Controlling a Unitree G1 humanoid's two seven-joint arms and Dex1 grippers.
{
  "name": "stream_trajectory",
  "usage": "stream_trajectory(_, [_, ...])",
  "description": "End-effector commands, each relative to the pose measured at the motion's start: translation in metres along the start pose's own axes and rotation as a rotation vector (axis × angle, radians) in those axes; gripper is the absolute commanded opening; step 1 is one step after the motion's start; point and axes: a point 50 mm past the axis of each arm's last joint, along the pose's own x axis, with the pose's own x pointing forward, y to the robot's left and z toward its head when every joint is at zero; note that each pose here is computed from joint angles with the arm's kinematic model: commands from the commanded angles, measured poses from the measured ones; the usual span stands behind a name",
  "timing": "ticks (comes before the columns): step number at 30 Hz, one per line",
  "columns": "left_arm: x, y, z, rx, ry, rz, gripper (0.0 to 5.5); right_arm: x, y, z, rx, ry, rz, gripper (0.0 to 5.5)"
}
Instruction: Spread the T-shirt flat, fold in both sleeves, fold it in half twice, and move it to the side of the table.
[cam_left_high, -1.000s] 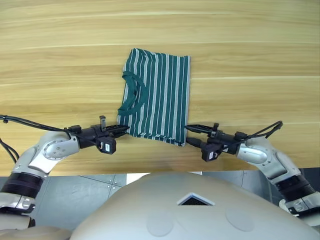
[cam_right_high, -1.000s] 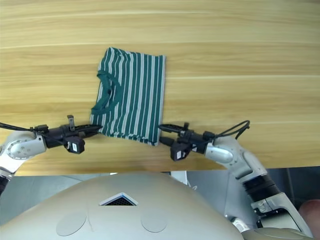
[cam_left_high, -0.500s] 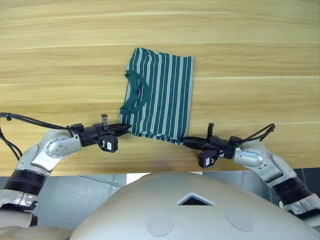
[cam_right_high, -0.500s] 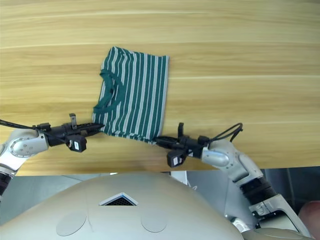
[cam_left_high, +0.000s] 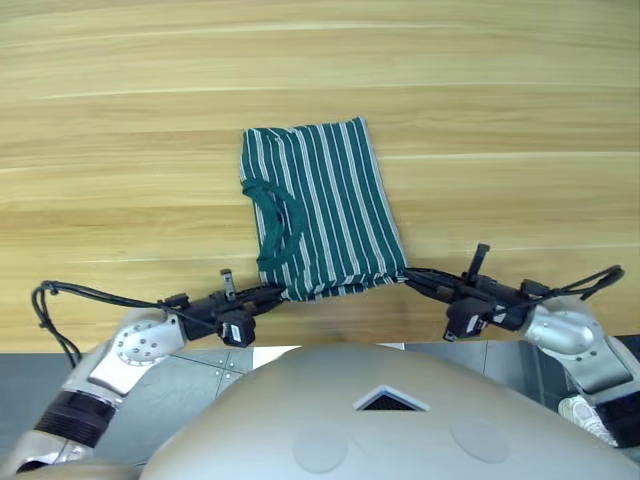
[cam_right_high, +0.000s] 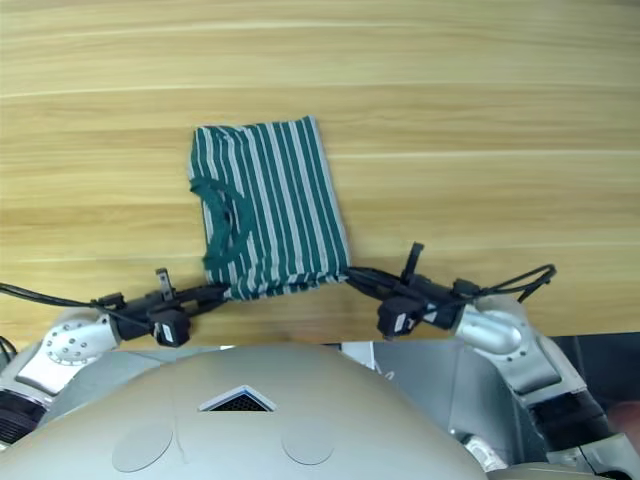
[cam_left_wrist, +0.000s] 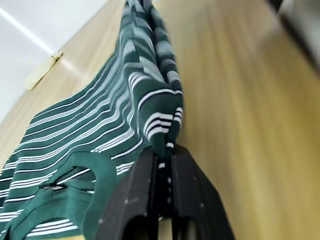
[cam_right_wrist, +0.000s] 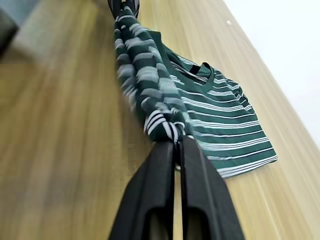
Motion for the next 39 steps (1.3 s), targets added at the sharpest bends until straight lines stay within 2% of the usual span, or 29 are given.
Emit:
stream_trajectory(1, [0.007, 0.032, 0.009, -0.020, -0.054, 0.244, 0.13, -0.003, -0.006, 0.001, -0.015, 0.007, -0.014, 0.00])
stream_trajectory(4, [0.005, 0.054, 0.014, -0.035, -0.072, 0.393, 0.13, 0.004, -0.016, 0.003, -0.035, -0.025, -0.059, 0.00])
stream_trajectory(10, [-0.002, 0.082, 0.021, -0.049, -0.075, 0.509, 0.13, 0.025, -0.045, 0.005, -0.116, -0.060, -0.164, 0.00])
stream_trajectory(14, [-0.002, 0.092, 0.000, -0.051, 0.041, 0.521, 0.13, 0.051, -0.082, 0.003, -0.129, -0.082, -0.310, 0.00])
stream_trajectory(21, [0.013, 0.122, -0.033, -0.027, 0.142, 0.532, 0.13, 0.084, -0.124, -0.015, -0.100, -0.030, -0.462, 0.00])
stream_trajectory(29, [0.028, 0.155, -0.041, 0.019, 0.134, 0.562, 0.13, 0.107, -0.142, -0.036, -0.080, 0.048, -0.496, 0.00])
stream_trajectory(39, [0.029, 0.173, -0.058, -0.012, 0.190, 0.566, 0.13, 0.118, -0.138, -0.048, -0.092, 0.098, -0.445, 0.00])
